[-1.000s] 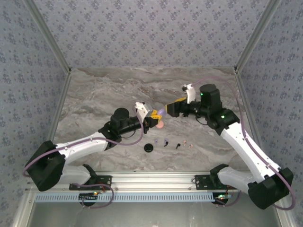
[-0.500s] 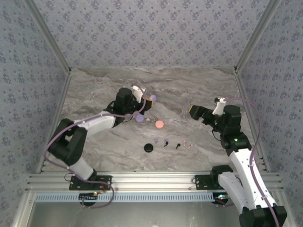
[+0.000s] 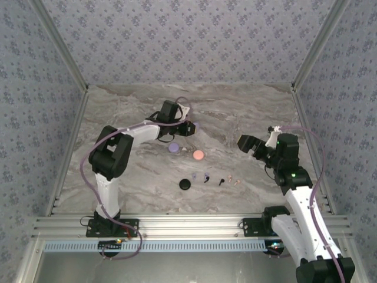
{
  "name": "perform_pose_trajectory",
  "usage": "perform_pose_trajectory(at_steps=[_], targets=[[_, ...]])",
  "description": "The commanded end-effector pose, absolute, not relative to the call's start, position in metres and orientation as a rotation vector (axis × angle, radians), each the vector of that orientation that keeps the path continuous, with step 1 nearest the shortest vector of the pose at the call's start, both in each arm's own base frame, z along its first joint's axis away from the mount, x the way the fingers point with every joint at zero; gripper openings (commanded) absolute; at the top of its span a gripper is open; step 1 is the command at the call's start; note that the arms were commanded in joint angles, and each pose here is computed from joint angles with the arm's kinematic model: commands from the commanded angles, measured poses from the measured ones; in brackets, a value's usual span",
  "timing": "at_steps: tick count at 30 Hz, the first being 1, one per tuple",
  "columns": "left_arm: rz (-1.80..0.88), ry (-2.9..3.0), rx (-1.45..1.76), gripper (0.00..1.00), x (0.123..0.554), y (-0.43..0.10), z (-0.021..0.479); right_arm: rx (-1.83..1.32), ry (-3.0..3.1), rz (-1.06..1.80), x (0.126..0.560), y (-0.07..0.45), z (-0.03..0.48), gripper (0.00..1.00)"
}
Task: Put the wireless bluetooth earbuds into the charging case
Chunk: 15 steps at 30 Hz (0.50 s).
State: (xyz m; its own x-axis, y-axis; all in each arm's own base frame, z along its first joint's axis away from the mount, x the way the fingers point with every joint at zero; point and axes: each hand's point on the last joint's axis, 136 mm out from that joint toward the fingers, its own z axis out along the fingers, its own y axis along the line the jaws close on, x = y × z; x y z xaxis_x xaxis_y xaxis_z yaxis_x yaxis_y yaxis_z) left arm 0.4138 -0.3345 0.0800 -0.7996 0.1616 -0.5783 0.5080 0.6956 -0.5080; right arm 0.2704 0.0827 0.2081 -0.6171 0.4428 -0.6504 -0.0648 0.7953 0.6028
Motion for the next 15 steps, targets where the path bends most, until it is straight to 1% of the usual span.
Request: perform_pose_trajectory(at_steps=[1,9,12,15], targets=[[-1.021,2.472,0.518,0.05,0.409,-0.34,0.076,0.275,2.135,0.717,0.27,0.079,0.211,1.0],[-1.034,2.571,0.475,0.08,0.415,-0.334,0.052,0.277,2.154,0.727,0.272,0.08,0.207,1.0],[-1.03,2.601,0.448,0.17,0.417,-0.329,0.044,0.26,2.148,0.748,0.272,0.084,0.21,1.0],[-0.997,2.613,0.432,0.3,0.419,-0.324,0.041,0.223,2.151,0.76,0.273,0.088,0.214,1.0]])
